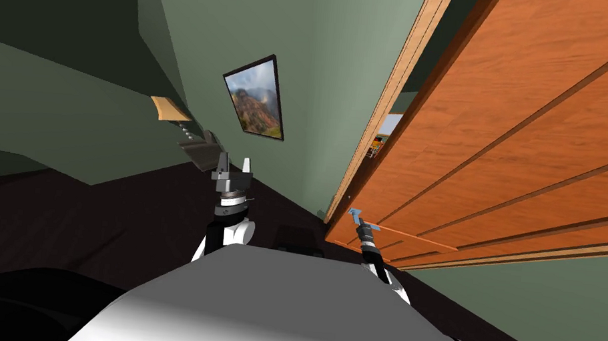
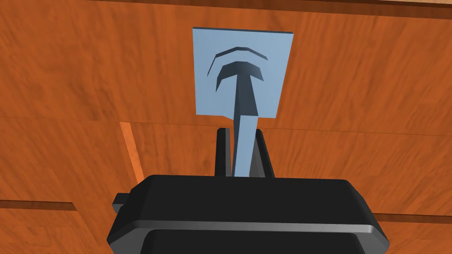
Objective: Pull the door open
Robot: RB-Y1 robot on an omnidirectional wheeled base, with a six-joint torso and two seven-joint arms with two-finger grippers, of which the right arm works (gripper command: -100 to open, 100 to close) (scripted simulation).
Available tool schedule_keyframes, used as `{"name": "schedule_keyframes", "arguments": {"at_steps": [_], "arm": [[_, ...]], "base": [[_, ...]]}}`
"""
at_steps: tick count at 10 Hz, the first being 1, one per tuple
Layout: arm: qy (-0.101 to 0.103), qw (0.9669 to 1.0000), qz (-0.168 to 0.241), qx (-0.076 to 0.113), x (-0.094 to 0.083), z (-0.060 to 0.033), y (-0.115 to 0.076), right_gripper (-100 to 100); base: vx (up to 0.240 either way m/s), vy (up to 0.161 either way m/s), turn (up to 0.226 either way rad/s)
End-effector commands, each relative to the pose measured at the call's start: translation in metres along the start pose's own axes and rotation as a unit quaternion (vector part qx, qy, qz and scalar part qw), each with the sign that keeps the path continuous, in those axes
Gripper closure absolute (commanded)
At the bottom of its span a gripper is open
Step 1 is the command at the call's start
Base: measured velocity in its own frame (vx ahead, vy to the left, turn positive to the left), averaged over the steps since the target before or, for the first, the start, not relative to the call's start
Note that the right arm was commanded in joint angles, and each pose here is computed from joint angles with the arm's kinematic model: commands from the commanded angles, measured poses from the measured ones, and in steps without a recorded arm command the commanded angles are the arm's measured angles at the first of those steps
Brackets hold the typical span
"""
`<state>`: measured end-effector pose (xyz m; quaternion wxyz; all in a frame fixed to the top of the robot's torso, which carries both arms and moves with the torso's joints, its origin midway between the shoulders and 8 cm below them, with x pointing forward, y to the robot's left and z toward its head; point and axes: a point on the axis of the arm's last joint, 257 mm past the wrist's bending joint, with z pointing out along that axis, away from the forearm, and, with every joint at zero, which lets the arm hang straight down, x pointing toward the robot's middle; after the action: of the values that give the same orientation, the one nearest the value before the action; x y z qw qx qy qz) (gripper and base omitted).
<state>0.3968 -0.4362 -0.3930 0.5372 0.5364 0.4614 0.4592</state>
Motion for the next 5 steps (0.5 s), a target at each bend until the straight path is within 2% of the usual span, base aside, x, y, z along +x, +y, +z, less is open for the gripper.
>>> {"name": "schedule_keyframes", "arguments": {"at_steps": [1, 5], "arm": [[0.012, 0.9999, 0.000, 0.000, 0.001, -0.0078, -0.001, 100], [0.046, 0.9989, 0.001, -0.001, 0.002, -0.0264, 0.000, 100]], "base": [[-0.230, -0.035, 0.111], [-0.237, -0.055, 0.129]]}}
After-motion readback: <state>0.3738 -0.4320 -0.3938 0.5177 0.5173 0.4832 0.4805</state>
